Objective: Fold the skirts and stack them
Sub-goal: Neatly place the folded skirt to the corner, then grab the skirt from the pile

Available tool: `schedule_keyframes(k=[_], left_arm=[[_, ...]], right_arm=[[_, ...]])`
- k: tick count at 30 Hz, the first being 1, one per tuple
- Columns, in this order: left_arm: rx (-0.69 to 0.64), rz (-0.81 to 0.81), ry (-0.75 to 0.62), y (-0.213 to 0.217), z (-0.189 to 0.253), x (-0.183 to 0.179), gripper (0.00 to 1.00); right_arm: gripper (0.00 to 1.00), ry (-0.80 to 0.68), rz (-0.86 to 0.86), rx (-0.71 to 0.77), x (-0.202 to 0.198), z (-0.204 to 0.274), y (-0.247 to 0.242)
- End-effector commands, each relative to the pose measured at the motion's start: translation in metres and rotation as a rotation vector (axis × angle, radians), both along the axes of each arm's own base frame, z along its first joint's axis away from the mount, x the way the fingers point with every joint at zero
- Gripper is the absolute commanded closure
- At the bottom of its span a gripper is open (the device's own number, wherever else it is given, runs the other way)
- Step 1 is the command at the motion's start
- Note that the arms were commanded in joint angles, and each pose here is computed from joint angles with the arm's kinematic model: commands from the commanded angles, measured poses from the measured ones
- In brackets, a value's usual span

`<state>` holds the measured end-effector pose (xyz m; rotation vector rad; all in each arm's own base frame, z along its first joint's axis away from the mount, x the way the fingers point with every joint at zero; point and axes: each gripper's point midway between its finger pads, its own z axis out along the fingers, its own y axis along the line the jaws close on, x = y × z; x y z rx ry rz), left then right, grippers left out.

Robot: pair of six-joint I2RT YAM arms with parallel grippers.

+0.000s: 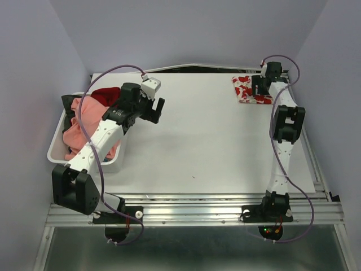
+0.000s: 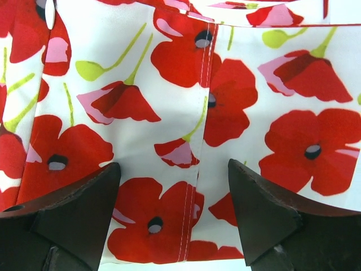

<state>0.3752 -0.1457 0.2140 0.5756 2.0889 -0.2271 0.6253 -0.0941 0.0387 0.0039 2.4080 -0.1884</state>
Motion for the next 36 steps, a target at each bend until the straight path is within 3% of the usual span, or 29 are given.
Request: schedule_keyframes(k=[1,5,9,12,14,19,24,29,30,36], left_arm=[[-0.025,-0.007,-0.032,-0.001,0.016,0.007,0.01],[-0.062,-0.021,-0.068,-0.003,0.037,0.013,0.01],[-0.077,-0.007,-0.182,0.003,0.091,0.023,0.01],[-0.122,0.052,-0.293,0.016,0.147,0.028,0.01],[-0.149,0.091,-0.352,0.028,0.182,0.027,0.01],[-0.127,0.188,-0.312,0.066,0.192,0.019,0.01],[-0.042,0.288,-0.234,0.114,0.161,0.002,0.01],[0.013,0.348,-0.129,0.159,0.112,-0.033,0.01],[0.042,0.348,-0.120,0.166,0.107,-0.039,0.01],[0.205,0.445,-0.015,0.216,0.061,-0.075,0.01]], right_arm=[[0.18,0.220,-0.009,-0.103,-0.041,-0.077,-0.033],[0.12,0.161,-0.009,-0.095,-0.032,-0.052,-0.032],[0.00,-0.015,0.016,-0.074,-0.009,0.036,-0.025],[0.00,-0.187,0.031,-0.106,-0.001,0.121,-0.024],[0.00,-0.293,0.053,-0.114,-0.010,0.183,-0.018],[0.00,-0.410,0.183,-0.023,-0.059,0.266,0.020],[0.00,-0.318,0.304,0.104,-0.115,0.268,0.061],[0.00,-0.153,0.380,0.275,-0.183,0.227,0.100],[0.00,-0.076,0.398,0.331,-0.202,0.201,0.114],[0.00,-0.011,0.429,0.393,-0.269,0.168,0.150]])
